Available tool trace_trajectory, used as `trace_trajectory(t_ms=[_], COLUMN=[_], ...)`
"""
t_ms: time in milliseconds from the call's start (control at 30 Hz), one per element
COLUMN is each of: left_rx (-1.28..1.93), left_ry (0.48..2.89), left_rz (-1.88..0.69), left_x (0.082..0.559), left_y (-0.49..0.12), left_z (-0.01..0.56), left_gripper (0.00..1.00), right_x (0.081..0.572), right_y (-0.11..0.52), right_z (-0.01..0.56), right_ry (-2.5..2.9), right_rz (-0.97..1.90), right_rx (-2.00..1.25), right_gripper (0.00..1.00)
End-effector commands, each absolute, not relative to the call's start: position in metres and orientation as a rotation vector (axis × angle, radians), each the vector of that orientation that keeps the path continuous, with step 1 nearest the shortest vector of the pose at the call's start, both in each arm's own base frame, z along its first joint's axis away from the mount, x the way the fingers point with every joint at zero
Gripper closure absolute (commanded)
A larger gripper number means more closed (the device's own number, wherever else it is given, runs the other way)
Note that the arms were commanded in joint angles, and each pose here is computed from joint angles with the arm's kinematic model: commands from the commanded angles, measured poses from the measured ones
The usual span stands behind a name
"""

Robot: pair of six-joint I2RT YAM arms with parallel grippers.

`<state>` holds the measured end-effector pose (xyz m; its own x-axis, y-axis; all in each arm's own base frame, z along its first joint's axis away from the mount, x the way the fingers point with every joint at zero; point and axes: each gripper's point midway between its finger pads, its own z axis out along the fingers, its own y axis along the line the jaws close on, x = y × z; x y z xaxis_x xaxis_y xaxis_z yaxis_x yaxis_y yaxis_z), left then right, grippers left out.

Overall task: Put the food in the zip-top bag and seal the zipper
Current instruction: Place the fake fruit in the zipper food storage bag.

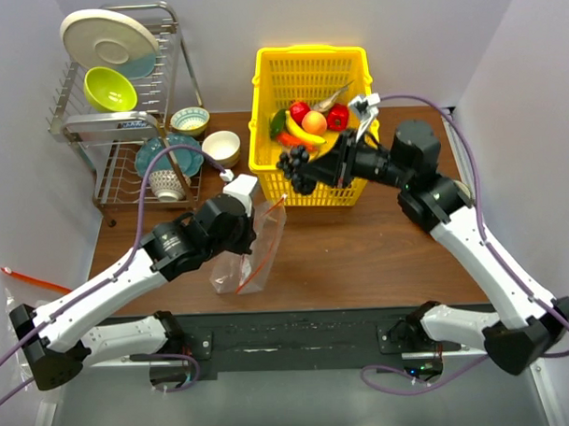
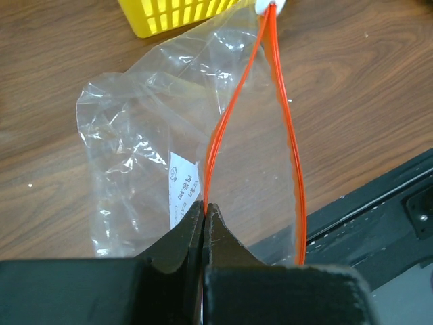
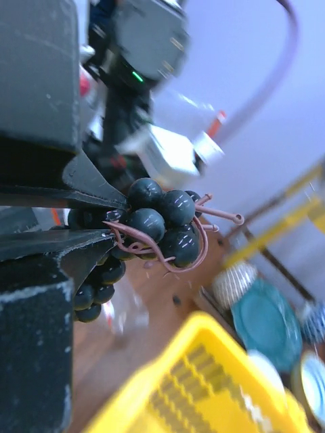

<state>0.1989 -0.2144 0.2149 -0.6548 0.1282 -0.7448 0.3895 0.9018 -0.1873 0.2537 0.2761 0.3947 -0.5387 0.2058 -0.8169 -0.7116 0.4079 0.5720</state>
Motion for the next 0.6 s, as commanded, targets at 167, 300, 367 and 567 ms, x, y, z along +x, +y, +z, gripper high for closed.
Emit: trace_trajectory(t_ms=[167,300,367,567], left_rx=[0.318,0.301,0.288,0.272], left_ry=[2.244,2.231,2.214,2.191], left_rz=[-0.592,-0.665,-0.705,-0.774], left_x=[0.206,0.203,0.202,0.197], left_y=[-0.247,-0.255,-0.259,-0.262], left_z=[0.241,0.248,0.253,0.258], left_gripper=[1.00,1.00,1.00,1.00], right_x=[0.177,0.175,0.176,0.178], right_y=[0.299,0.298,0.298,0.299], right_z=[0.396,0.389,0.383,0.363], right_ry=[1.654,1.640,1.623,1.617], right_rz=[1.539,1.566,1.575,1.616], right_rx=[-0.556,-0.528,-0.510,-0.450], right_gripper=[1.00,1.00,1.00,1.00])
